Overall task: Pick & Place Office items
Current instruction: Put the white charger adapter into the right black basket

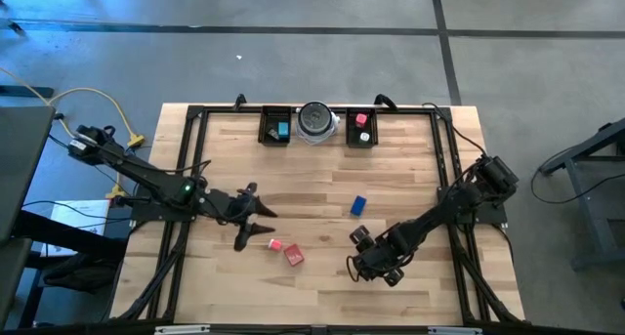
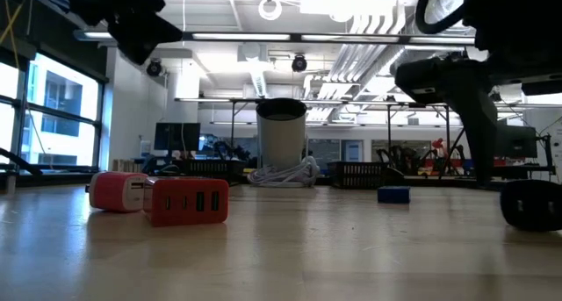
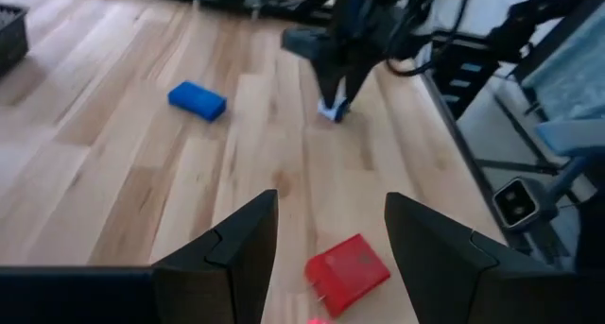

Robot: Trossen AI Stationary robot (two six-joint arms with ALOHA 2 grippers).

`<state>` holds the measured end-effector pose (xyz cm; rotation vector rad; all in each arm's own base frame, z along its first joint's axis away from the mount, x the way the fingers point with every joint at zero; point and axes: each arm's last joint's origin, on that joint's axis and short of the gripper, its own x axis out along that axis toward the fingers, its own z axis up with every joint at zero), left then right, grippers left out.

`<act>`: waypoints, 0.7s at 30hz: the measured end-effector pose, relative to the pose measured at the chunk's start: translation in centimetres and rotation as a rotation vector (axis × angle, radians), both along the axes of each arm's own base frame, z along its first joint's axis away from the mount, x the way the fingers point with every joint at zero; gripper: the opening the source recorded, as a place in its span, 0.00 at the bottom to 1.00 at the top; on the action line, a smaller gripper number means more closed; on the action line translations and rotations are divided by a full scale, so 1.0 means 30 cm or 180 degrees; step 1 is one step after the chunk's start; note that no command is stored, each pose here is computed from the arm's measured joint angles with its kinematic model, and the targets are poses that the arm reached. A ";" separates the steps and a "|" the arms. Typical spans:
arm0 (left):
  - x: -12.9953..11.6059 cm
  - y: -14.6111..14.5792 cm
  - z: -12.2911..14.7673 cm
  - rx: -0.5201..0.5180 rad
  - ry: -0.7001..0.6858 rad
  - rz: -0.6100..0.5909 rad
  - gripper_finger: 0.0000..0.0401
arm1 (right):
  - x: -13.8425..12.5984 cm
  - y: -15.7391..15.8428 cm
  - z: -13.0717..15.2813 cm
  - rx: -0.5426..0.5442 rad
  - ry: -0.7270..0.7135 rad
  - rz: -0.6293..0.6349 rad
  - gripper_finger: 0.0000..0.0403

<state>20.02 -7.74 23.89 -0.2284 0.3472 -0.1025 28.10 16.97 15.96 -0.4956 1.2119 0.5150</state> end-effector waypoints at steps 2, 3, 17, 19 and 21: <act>-0.001 -0.004 0.001 0.0005 -0.0008 -0.0024 0.48 | 0.003 -0.001 0.001 0.0013 -0.0015 -0.0007 0.46; -0.002 -0.007 0.001 0.0003 -0.0013 -0.0034 0.48 | 0.004 -0.001 0.001 0.0026 -0.0018 -0.0006 0.46; -0.003 -0.013 0.005 -0.0014 -0.0054 -0.0061 0.48 | -0.006 -0.018 -0.040 0.0151 -0.0009 -0.0143 0.38; -0.003 -0.013 0.005 -0.0014 -0.0054 -0.0062 0.48 | -0.003 -0.022 -0.040 0.0162 -0.0007 -0.0193 0.32; -0.003 -0.013 0.005 -0.0014 -0.0054 -0.0062 0.48 | 0.001 -0.028 -0.039 0.0180 0.0000 -0.0240 0.27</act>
